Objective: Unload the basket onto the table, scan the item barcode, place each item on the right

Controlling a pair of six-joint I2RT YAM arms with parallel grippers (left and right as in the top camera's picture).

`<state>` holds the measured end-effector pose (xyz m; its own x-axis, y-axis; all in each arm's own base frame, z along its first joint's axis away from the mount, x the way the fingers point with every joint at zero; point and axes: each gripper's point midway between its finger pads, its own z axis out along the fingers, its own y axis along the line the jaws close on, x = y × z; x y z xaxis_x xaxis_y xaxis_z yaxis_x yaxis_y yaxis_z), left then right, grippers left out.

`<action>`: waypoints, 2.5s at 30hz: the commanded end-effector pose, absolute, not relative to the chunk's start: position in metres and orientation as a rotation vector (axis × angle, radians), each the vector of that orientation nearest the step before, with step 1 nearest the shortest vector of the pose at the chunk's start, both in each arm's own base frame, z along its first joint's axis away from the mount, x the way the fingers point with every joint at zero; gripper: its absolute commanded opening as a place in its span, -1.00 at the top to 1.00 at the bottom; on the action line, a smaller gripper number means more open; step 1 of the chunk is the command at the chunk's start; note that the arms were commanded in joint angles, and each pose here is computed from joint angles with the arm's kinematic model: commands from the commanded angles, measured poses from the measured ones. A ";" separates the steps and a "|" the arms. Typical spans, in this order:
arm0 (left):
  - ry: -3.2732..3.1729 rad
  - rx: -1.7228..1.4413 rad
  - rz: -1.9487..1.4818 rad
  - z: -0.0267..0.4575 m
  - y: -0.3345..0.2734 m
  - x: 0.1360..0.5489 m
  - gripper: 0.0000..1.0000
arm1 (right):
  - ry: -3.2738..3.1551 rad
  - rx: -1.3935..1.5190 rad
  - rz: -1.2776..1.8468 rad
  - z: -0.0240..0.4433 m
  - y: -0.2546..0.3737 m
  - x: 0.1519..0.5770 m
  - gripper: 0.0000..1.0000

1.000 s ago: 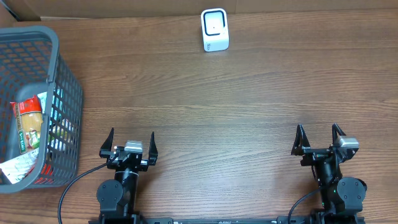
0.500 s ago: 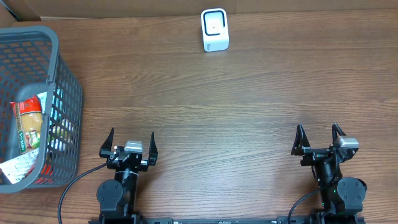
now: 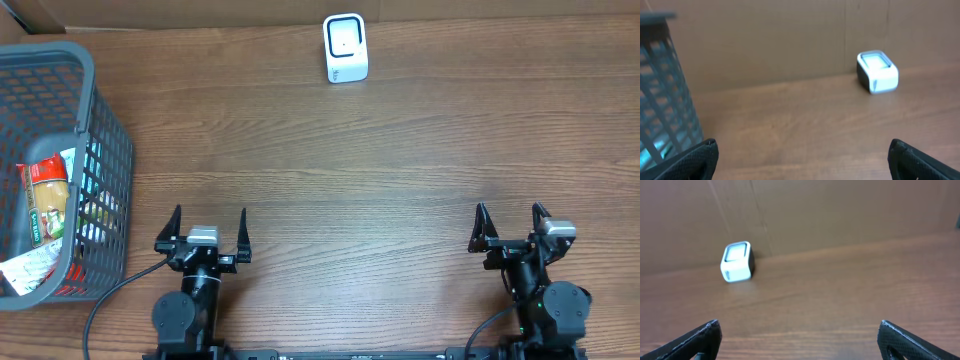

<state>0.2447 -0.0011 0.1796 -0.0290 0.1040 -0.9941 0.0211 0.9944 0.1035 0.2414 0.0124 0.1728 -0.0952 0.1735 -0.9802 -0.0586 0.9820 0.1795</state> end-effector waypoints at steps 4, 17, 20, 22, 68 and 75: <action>1.512 0.065 -0.004 0.268 -0.005 0.243 -1.00 | 1.586 0.075 0.204 0.248 0.014 0.235 -1.00; 1.865 0.086 -0.165 0.419 -0.022 0.301 -1.00 | 1.861 0.074 0.246 0.353 0.022 0.266 -1.00; 1.981 0.093 -0.204 0.438 -0.027 0.307 -0.99 | 1.954 0.066 0.271 0.366 0.026 0.271 -1.00; 2.053 0.093 -0.226 0.446 -0.029 0.310 -1.00 | 2.008 0.065 0.287 0.372 0.029 0.273 -1.00; 2.231 -2.025 0.107 0.162 0.284 0.223 -0.46 | 2.443 0.035 0.592 0.321 0.068 0.302 -1.00; 2.236 -2.103 0.124 0.095 0.275 0.213 -0.29 | 2.442 0.035 0.592 0.321 0.068 0.302 -1.00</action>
